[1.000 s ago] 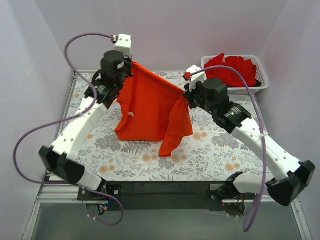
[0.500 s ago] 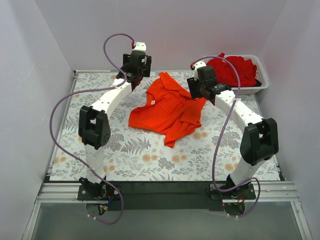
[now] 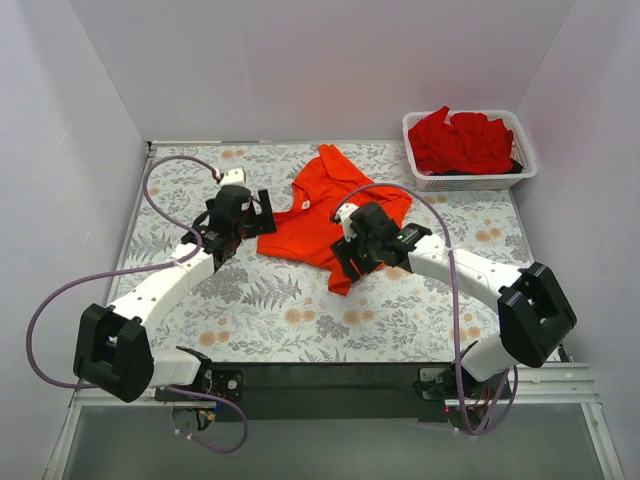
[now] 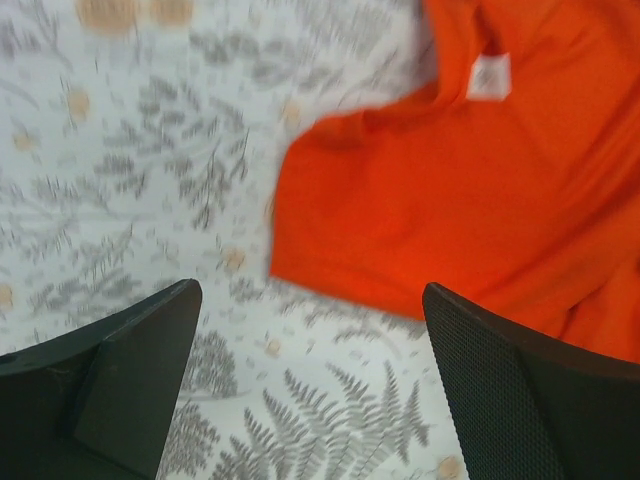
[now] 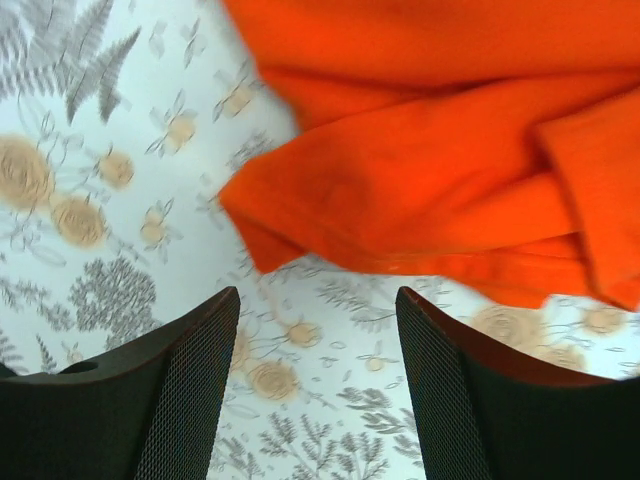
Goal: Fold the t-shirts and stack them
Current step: Flatten the tshirt out
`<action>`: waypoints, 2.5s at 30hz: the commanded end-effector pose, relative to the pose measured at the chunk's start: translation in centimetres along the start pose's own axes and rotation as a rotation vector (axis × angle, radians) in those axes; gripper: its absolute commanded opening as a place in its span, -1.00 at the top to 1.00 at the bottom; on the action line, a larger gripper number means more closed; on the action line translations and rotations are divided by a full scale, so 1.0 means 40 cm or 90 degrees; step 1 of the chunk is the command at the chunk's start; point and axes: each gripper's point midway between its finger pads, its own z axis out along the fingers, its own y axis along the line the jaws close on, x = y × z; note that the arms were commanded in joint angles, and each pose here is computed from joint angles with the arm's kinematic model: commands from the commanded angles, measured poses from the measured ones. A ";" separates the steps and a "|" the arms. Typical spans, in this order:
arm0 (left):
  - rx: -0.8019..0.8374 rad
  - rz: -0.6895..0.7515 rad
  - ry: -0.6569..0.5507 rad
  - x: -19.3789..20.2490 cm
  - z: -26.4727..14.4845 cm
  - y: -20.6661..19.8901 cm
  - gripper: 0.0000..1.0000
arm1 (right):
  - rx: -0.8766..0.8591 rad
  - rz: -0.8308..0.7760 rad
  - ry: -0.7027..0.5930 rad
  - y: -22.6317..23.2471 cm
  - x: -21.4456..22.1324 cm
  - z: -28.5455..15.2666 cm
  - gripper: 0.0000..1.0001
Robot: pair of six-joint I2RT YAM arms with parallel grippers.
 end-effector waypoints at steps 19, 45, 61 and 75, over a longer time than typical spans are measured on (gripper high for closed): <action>-0.033 0.030 0.117 0.198 0.009 0.074 -0.86 | 0.052 -0.049 0.107 0.139 0.070 0.172 -0.17; 0.013 -0.010 0.162 0.224 0.048 0.016 -0.88 | 0.116 0.185 -0.083 -0.139 -0.045 -0.097 0.97; -0.065 -0.043 0.210 0.283 0.191 0.017 -0.66 | 0.069 0.249 -0.142 -0.188 -0.015 -0.145 0.97; -0.228 -0.022 -0.023 -0.049 0.011 0.147 1.00 | 0.157 0.307 -0.236 -0.288 -0.069 -0.294 0.97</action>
